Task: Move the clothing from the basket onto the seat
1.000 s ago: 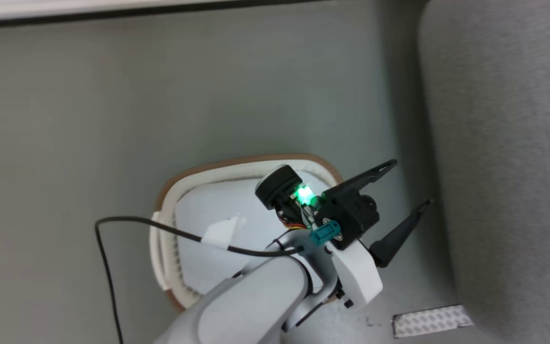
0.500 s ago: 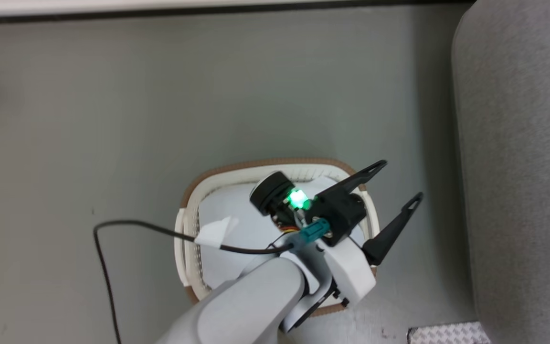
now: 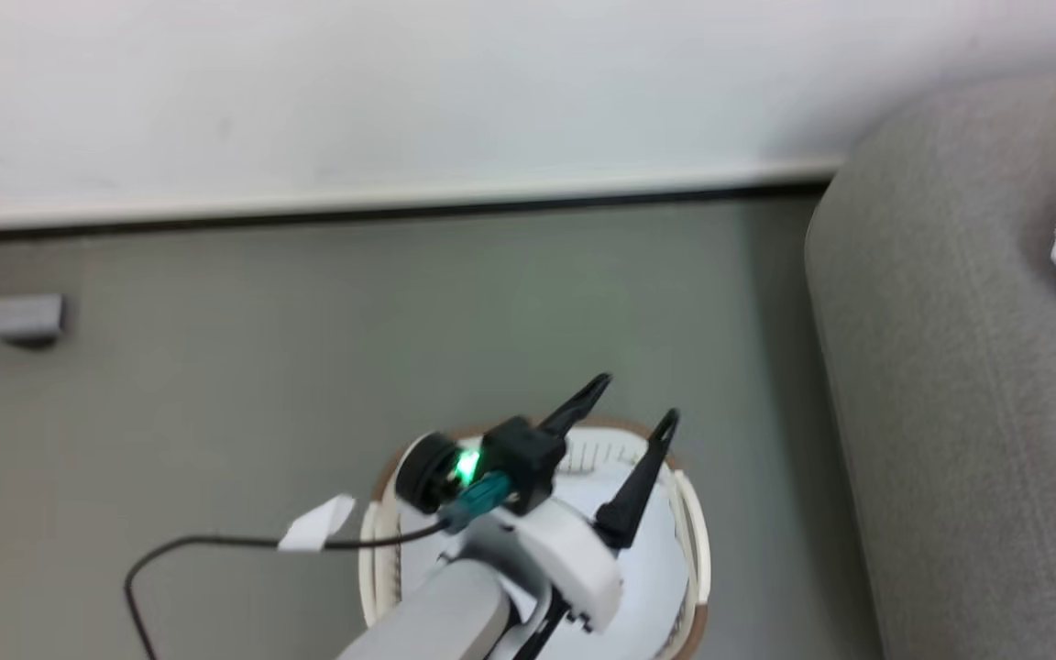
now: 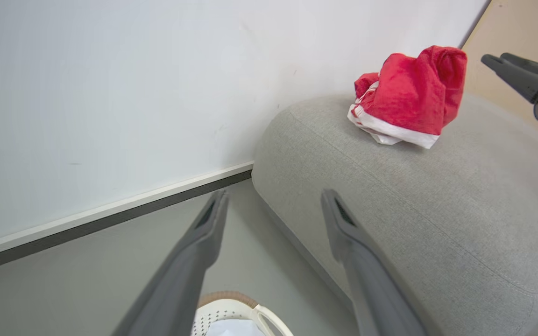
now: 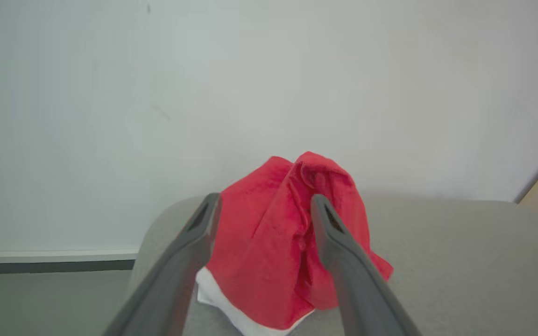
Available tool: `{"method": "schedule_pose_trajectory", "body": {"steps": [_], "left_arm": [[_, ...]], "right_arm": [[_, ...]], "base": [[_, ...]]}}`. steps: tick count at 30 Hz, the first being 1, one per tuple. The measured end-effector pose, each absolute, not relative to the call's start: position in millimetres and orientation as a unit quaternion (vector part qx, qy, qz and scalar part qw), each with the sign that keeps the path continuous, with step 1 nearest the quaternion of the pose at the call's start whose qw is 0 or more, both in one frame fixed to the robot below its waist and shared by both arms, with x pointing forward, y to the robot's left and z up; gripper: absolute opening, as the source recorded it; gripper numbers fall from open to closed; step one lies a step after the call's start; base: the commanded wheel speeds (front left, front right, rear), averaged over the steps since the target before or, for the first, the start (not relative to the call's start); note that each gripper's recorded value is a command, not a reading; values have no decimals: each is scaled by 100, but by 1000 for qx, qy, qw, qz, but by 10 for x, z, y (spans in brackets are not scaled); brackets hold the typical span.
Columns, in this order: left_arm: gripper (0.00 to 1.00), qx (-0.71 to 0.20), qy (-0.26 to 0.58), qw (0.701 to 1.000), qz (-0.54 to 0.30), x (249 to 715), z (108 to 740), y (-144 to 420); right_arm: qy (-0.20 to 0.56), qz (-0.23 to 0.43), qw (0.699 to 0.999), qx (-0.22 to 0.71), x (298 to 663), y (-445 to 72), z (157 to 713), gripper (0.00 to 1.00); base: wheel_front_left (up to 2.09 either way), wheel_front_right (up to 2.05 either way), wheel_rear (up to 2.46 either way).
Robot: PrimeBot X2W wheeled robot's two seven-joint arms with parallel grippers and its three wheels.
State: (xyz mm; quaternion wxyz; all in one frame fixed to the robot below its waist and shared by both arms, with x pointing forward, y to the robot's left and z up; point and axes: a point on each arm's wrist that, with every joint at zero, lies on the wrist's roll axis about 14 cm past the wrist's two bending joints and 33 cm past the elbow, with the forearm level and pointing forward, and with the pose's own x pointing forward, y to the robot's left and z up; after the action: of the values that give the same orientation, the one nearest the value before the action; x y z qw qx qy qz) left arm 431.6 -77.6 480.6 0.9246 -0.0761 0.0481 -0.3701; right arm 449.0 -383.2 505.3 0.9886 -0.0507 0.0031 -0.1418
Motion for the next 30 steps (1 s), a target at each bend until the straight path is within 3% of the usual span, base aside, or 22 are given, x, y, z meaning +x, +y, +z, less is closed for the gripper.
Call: {"method": "schedule_pose_trajectory", "body": {"steps": [16,30], "left_arm": [[100,-48,44,978,-199,3948,4825,426],[100,-35,33,998,-44,3509,4732,1498]], "right_arm": [[-59,19,998,18,3840,-2284,5247,100],[-52,43,997,36,3405,-1814,5118,100]], "base": [[0,0,0],[0,0,0]]}}
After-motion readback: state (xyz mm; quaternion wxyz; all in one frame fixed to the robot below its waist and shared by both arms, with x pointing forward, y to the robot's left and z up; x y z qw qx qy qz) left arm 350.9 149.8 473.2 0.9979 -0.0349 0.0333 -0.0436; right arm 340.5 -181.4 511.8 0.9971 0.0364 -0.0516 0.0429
